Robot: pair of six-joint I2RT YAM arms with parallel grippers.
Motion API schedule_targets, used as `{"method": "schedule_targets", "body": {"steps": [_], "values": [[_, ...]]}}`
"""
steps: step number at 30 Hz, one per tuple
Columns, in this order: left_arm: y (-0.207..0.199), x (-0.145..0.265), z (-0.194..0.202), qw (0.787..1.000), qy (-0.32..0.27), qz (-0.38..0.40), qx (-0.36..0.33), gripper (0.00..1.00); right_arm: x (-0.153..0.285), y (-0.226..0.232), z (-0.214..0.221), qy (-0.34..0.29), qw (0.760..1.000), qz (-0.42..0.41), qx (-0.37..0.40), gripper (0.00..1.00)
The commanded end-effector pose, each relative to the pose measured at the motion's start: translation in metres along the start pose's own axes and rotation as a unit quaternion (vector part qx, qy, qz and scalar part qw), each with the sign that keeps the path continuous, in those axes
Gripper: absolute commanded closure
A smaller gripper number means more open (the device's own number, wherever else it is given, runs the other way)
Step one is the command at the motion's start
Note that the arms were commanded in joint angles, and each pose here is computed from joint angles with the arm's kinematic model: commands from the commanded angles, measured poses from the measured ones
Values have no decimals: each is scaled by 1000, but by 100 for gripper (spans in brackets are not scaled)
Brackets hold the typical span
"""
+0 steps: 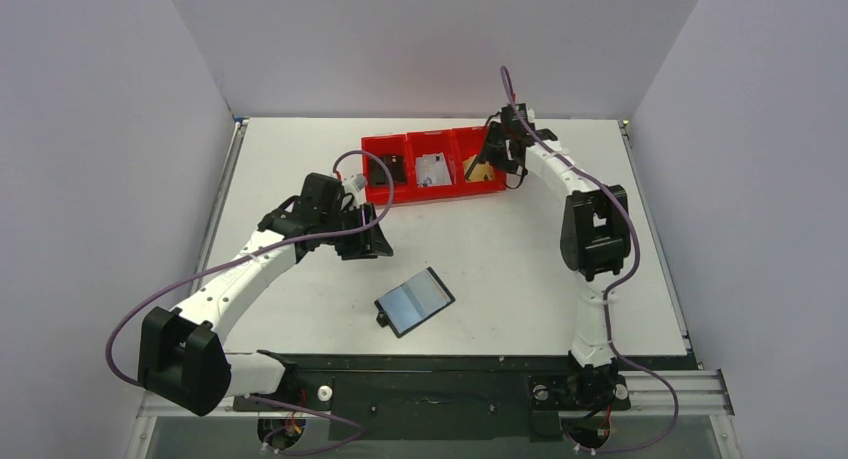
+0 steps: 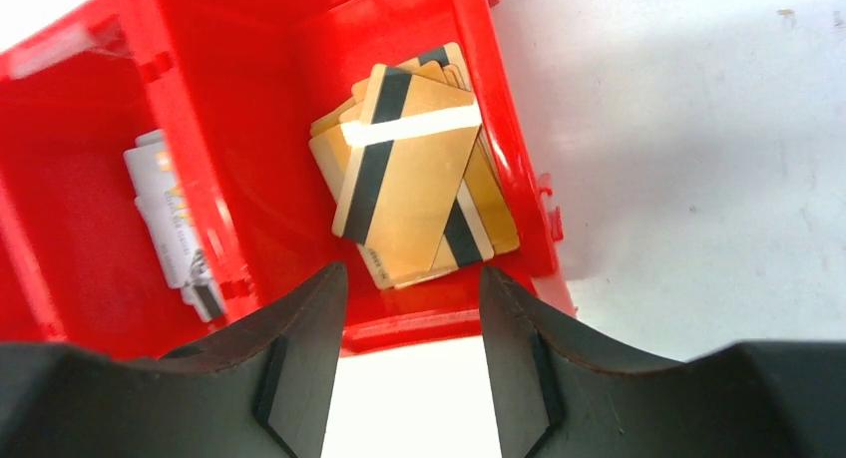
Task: Take the credit cards out of the card holder
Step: Remove the credit card from the card holder.
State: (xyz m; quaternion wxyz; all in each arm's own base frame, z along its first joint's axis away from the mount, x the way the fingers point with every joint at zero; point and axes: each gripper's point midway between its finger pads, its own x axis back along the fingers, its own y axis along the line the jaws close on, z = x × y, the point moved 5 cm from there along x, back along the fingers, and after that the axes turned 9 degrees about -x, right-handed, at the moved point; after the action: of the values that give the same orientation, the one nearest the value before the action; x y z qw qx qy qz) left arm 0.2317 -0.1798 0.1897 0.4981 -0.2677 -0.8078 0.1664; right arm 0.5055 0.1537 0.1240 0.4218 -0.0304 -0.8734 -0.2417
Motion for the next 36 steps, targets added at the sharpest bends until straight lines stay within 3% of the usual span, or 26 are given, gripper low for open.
{"method": "schedule_targets", "body": {"steps": [1, 6, 14, 18, 28, 36], "values": [[-5, 8, -14, 1000, -30, -8, -4, 55, 79, 23, -25, -55, 998, -28, -12, 51], [3, -3, -3, 999, -27, -15, 27, 55, 133, 24, 7, -74, 997, -26, 6, 48], [21, -23, 16, 998, -13, -33, 61, 55, 183, 15, 107, -28, 996, -58, 56, 48], [26, -28, 25, 997, -12, -38, 70, 55, 202, 7, 135, -20, 994, -78, 68, 47], [25, -34, 35, 996, -9, -38, 80, 55, 204, -5, 178, -2, 994, -80, 78, 47], [21, -38, 25, 996, -5, -35, 80, 55, 198, 16, 195, -3, 992, -82, 92, 47]]}}
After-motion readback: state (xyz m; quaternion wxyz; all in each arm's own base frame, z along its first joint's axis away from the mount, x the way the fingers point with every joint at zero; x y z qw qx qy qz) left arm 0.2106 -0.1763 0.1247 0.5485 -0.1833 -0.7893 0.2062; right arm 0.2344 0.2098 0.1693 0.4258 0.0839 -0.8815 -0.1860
